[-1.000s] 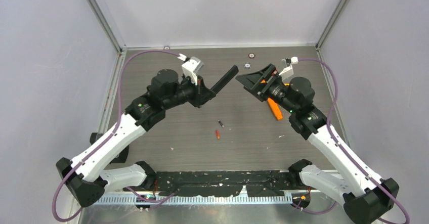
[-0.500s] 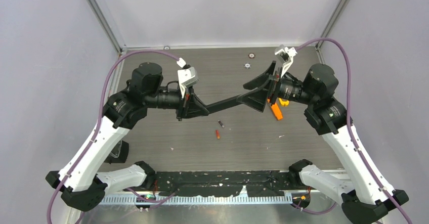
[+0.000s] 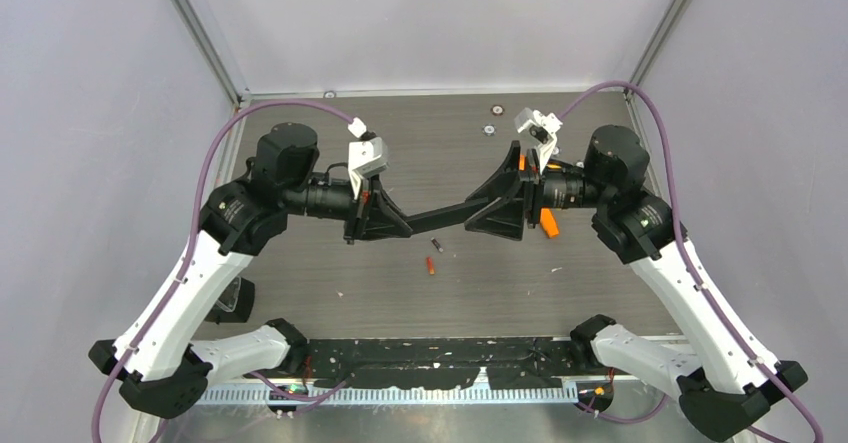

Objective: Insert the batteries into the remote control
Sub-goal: Adjust the remote control.

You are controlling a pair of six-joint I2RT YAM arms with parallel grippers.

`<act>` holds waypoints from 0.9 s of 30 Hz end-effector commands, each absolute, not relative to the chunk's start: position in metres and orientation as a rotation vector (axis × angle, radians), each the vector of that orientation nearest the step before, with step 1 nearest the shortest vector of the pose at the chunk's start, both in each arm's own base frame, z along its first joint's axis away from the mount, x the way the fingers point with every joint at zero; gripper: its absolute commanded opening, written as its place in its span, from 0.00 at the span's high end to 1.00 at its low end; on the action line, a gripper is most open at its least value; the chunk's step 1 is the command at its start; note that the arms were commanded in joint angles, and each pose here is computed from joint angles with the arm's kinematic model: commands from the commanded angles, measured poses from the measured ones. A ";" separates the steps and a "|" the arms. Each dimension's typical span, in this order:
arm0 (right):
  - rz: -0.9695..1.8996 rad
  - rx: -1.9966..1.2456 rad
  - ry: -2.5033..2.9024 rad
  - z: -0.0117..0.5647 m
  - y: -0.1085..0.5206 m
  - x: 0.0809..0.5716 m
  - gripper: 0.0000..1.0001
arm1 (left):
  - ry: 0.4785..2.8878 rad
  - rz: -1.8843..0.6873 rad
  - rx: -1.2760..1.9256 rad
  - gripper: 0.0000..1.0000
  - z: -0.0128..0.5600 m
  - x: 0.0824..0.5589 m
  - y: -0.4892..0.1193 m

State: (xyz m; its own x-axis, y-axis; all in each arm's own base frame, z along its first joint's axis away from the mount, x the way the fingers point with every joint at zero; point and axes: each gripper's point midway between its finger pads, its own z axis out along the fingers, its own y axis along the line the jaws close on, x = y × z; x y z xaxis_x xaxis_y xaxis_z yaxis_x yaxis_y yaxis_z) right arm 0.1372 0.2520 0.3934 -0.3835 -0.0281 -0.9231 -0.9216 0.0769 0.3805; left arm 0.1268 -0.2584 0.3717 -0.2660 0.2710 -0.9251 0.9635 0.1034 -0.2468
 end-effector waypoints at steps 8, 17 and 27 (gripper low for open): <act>1.472 -0.980 1.480 0.406 0.264 0.141 0.78 | 1.534 -1.254 1.259 1.00 0.400 0.111 -0.256; 1.500 -0.836 1.465 0.425 0.267 0.153 0.95 | 1.543 -1.240 1.072 0.11 0.413 0.127 -0.259; 1.646 -0.491 1.346 0.462 0.268 0.177 0.95 | 1.602 -1.183 0.444 0.00 0.428 0.190 -0.249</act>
